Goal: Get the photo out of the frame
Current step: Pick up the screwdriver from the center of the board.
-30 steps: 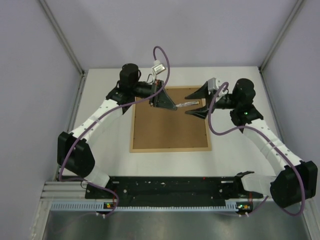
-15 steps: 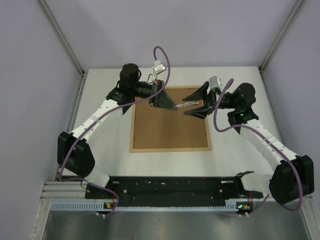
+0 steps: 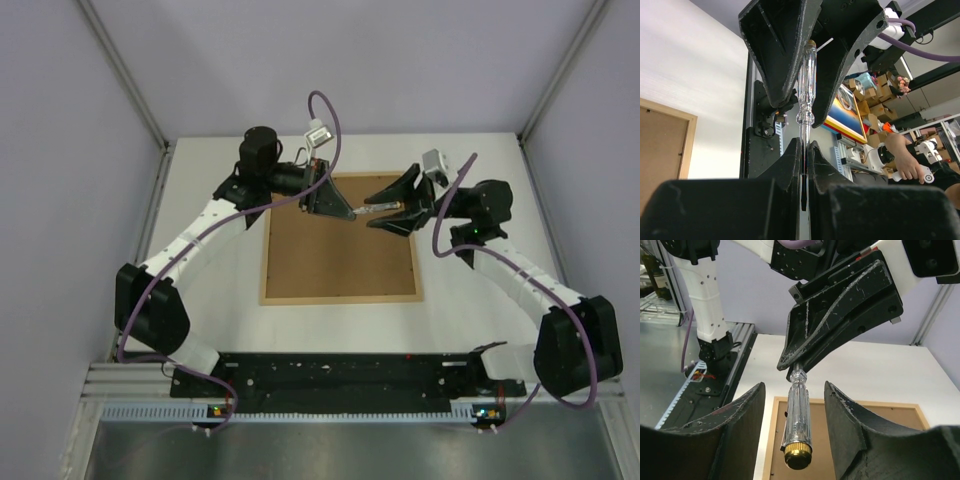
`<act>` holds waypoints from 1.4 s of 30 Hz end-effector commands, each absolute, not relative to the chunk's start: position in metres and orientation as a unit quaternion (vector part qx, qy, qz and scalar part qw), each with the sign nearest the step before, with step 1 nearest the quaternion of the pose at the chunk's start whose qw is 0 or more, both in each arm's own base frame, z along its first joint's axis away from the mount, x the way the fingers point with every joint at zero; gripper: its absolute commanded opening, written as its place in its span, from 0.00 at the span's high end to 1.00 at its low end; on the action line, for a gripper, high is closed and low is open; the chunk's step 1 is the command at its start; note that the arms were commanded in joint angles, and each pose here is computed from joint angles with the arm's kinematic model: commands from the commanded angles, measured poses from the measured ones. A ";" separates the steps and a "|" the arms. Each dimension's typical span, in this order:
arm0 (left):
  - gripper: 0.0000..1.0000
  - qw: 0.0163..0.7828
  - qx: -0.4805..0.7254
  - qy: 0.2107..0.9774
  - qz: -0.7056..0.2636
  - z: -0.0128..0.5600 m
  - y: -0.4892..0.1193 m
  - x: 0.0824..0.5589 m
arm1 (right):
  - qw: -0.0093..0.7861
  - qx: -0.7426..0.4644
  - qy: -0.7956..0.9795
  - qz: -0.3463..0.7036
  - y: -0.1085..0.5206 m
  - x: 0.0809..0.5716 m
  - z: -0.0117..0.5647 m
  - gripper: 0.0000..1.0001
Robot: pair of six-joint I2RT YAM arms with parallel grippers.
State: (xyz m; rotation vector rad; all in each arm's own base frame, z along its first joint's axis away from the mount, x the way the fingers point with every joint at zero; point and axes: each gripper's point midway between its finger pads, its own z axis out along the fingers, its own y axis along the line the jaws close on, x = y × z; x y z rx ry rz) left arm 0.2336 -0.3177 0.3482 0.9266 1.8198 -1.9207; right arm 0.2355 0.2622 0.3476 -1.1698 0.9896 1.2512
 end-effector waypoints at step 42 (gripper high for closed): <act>0.74 0.175 0.362 0.612 -0.681 0.357 -0.326 0.228 | 0.544 -0.503 0.387 0.549 0.283 0.216 0.357 1.00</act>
